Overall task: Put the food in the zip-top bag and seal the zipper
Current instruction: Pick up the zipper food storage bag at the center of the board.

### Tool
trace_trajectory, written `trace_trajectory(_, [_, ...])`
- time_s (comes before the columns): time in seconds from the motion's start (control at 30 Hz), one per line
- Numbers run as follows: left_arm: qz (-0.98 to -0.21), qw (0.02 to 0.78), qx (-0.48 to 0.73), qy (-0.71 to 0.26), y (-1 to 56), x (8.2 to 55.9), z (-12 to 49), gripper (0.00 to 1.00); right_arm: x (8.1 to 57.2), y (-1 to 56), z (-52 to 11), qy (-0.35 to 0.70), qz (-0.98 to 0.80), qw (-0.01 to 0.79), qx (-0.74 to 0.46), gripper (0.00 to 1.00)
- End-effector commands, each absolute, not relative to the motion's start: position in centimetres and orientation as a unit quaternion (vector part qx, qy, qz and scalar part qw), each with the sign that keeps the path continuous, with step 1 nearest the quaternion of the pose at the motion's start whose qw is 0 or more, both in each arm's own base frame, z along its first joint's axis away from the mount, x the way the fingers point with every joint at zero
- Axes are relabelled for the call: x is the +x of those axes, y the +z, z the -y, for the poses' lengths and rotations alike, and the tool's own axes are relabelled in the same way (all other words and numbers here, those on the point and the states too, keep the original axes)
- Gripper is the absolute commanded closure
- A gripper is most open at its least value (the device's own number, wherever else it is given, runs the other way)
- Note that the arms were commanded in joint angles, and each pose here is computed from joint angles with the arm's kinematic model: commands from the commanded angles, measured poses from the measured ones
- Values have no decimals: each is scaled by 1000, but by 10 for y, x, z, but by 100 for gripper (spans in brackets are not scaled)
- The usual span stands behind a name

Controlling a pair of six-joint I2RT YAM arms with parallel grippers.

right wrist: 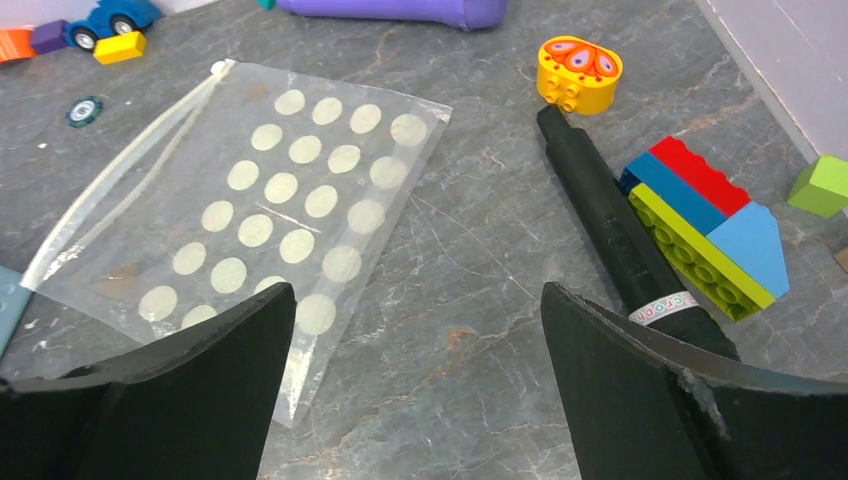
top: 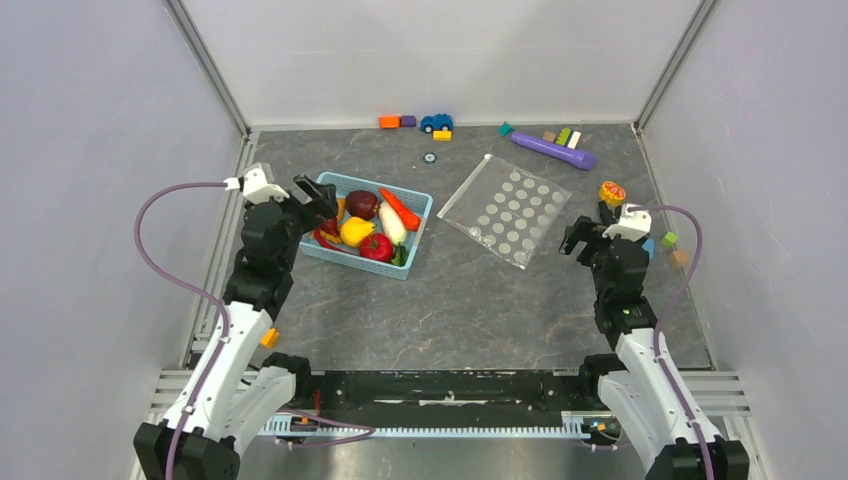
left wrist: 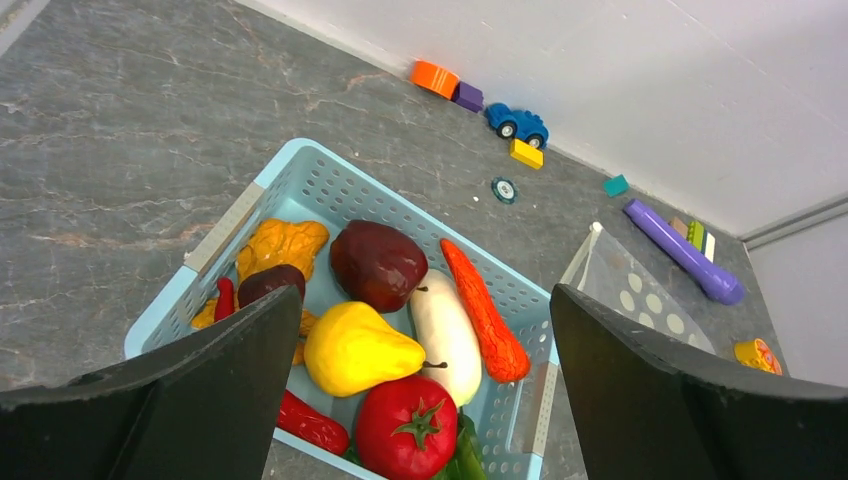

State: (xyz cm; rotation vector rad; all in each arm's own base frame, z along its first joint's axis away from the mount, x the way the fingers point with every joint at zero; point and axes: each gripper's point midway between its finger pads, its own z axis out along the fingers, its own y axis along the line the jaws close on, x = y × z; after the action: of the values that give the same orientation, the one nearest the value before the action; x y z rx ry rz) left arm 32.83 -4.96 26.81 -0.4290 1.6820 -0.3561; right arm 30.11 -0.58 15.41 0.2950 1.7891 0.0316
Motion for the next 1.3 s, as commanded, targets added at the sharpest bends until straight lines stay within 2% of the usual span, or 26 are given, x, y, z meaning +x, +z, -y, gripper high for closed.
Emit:
trace_trajectory(0.0, [-736,638,-157,-161,271,331,56,0,306,195,-5,44,-746,656,109,2])
trace_trajectory(0.17, [-743,630,-155,-164,267,334,59,0,309,220,-44,136,-714,685,42,2])
trace_trajectory(0.37, [-753,619,-158,-157,258,338,59,0,338,213,-113,294,-759,580,-25,2])
trace_trajectory(0.43, [-754,617,-165,-151,256,339,56,0,353,215,-136,306,-755,579,-44,2])
trace_trajectory(0.63, [-762,609,-168,-146,250,340,55,0,423,174,-165,121,-853,508,20,2])
trace_trajectory(0.77, [-762,608,-172,-139,249,339,52,0,464,165,-188,3,-865,498,64,2])
trace_trajectory(1.03, [-766,606,-155,-149,247,340,59,0,526,140,-230,-94,-858,498,78,2])
trace_trajectory(1.27, [-771,600,-158,-143,242,344,59,0,542,104,-237,-136,-858,493,49,2])
